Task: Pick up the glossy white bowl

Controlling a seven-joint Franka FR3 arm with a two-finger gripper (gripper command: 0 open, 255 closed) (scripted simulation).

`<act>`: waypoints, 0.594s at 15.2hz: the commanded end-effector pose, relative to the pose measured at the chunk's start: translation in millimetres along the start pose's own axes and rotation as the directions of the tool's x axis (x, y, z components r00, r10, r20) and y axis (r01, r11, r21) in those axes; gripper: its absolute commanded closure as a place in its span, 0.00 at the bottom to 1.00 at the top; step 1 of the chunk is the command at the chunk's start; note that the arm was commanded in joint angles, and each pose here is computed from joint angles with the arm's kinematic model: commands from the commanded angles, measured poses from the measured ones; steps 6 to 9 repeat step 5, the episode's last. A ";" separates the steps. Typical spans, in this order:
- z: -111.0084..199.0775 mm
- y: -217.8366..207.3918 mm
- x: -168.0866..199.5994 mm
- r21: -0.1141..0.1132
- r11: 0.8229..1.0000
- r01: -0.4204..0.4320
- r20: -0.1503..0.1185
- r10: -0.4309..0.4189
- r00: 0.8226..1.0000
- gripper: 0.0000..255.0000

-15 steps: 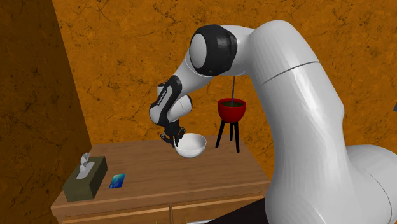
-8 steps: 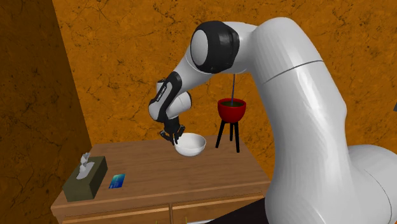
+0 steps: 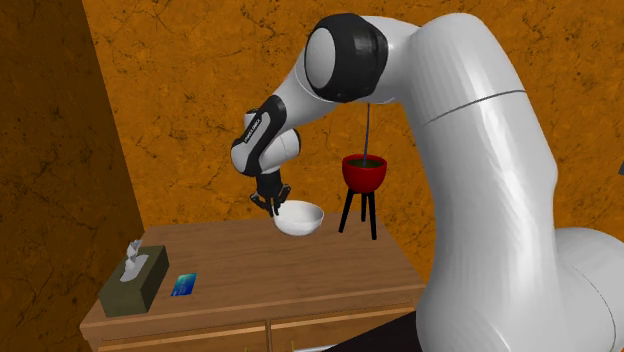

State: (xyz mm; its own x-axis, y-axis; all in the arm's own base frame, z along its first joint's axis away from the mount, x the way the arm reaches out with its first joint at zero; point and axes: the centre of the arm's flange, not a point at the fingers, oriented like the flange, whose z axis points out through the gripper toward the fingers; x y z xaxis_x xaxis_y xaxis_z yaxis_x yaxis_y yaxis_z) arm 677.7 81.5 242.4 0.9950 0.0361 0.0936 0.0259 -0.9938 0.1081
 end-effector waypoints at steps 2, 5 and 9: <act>-14.8 1.6 0.6 0.000 1.000 0.000 0.000 0.000 1.000 1.00; -20.8 2.3 1.3 0.000 1.000 0.000 0.000 0.000 1.000 1.00; -20.8 2.3 1.3 0.000 1.000 0.000 0.000 0.000 1.000 1.00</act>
